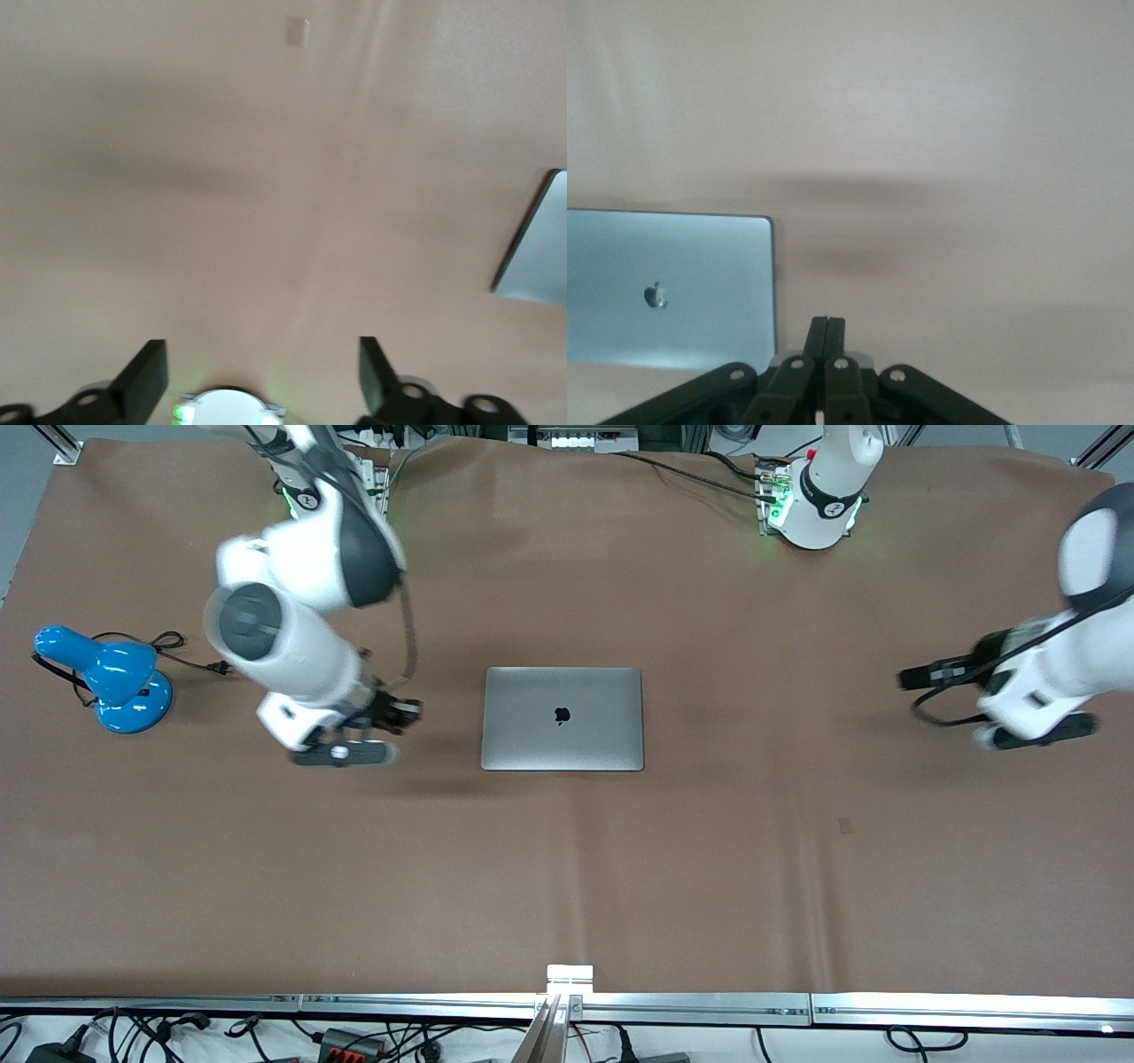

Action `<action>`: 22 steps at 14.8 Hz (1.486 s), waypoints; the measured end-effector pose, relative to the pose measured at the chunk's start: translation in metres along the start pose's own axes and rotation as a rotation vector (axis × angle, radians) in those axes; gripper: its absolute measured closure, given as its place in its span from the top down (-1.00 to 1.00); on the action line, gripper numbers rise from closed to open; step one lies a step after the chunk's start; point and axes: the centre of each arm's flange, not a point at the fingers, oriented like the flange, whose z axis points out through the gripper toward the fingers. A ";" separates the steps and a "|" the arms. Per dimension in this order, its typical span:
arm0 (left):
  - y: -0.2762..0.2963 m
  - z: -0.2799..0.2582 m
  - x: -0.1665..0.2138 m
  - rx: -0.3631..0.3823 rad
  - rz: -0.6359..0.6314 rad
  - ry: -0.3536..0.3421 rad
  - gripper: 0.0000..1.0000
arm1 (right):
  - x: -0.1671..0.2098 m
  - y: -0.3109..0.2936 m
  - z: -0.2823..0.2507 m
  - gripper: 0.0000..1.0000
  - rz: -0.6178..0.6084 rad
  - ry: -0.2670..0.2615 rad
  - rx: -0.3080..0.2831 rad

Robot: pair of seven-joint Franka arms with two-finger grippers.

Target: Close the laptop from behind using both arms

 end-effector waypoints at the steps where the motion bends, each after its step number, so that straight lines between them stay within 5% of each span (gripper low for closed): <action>1: -0.011 -0.010 -0.005 -0.003 0.003 0.005 1.00 | 0.003 0.014 -0.019 -0.89 -0.013 -0.003 -0.004; 3: -0.024 -0.032 -0.019 -0.013 -0.005 0.038 1.00 | 0.009 0.041 -0.047 -0.84 -0.032 -0.005 -0.014; 10: -0.002 -0.041 -0.038 0.013 0.029 0.089 1.00 | 0.025 0.127 -0.099 0.51 0.065 0.067 -0.044; 13: -0.006 -0.031 -0.040 0.012 0.020 0.088 1.00 | 0.033 0.162 -0.115 1.00 0.096 0.096 -0.013; 15: -0.011 -0.035 -0.040 0.017 0.017 0.104 1.00 | 0.038 0.188 -0.117 1.00 0.108 0.096 0.017; 22: -0.004 -0.026 -0.038 0.029 0.034 0.122 1.00 | 0.030 0.250 -0.136 1.00 0.055 0.120 -0.016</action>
